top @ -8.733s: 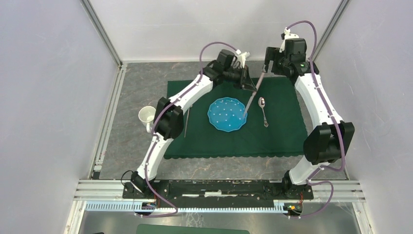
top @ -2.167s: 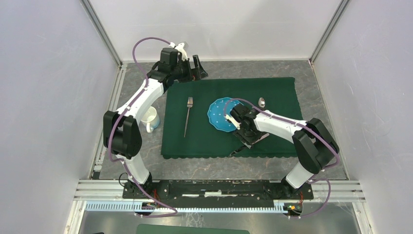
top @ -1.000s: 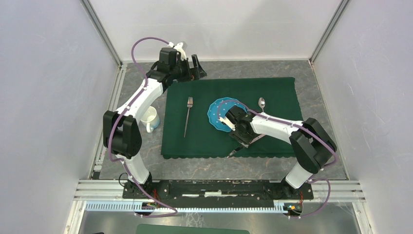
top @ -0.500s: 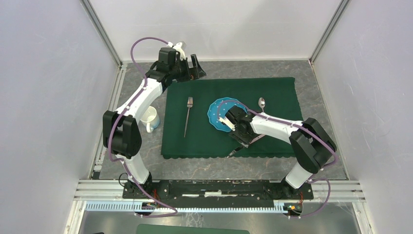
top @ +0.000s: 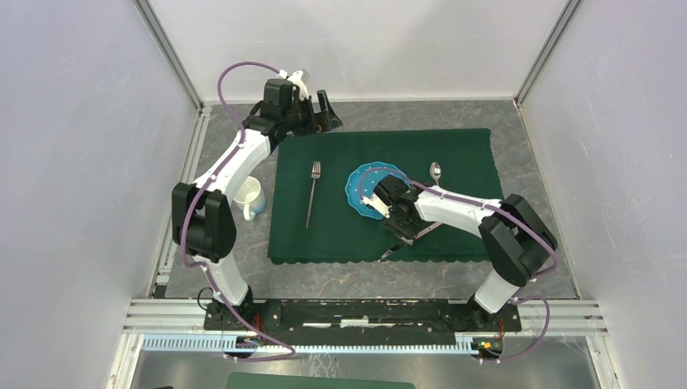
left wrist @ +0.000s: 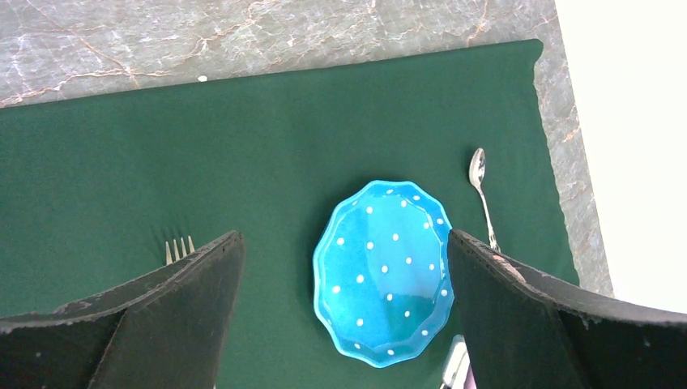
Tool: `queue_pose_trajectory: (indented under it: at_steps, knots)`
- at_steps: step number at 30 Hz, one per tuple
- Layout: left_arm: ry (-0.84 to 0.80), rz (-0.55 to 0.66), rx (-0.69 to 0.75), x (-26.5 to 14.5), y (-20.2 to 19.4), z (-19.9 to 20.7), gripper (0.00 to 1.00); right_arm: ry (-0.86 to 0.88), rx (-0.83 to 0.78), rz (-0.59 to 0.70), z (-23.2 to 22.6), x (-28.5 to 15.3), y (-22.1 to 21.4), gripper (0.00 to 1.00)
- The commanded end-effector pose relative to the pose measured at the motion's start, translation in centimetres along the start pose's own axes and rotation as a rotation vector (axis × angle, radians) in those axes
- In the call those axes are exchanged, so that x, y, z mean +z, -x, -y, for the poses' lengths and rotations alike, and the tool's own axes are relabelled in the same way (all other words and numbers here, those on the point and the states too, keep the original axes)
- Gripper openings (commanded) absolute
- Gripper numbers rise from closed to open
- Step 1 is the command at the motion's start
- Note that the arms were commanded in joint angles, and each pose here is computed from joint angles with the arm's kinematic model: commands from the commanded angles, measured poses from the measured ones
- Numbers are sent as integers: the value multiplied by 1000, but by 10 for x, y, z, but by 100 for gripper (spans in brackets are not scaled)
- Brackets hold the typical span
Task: Set the dinner table for one person
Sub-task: Pick up the knife with the napkin.
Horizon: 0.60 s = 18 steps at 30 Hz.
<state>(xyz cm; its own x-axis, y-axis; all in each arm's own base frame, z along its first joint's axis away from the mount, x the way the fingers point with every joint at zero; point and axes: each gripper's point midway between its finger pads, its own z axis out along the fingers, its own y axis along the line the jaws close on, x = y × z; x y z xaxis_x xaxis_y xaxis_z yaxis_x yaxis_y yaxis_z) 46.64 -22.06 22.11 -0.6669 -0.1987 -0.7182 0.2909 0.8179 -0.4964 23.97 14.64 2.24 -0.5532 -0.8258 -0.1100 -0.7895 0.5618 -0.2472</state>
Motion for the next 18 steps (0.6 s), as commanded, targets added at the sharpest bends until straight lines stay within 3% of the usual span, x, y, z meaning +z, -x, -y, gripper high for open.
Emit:
queue_pose_trajectory:
  at_steps: [1,18]
  knots:
    - [-7,24,-30,0,15,2,100,19,1,63,-9,24,15,58]
    - [-23,17,-33,5,17,0,100,24,-59,42,-14,32,1,58]
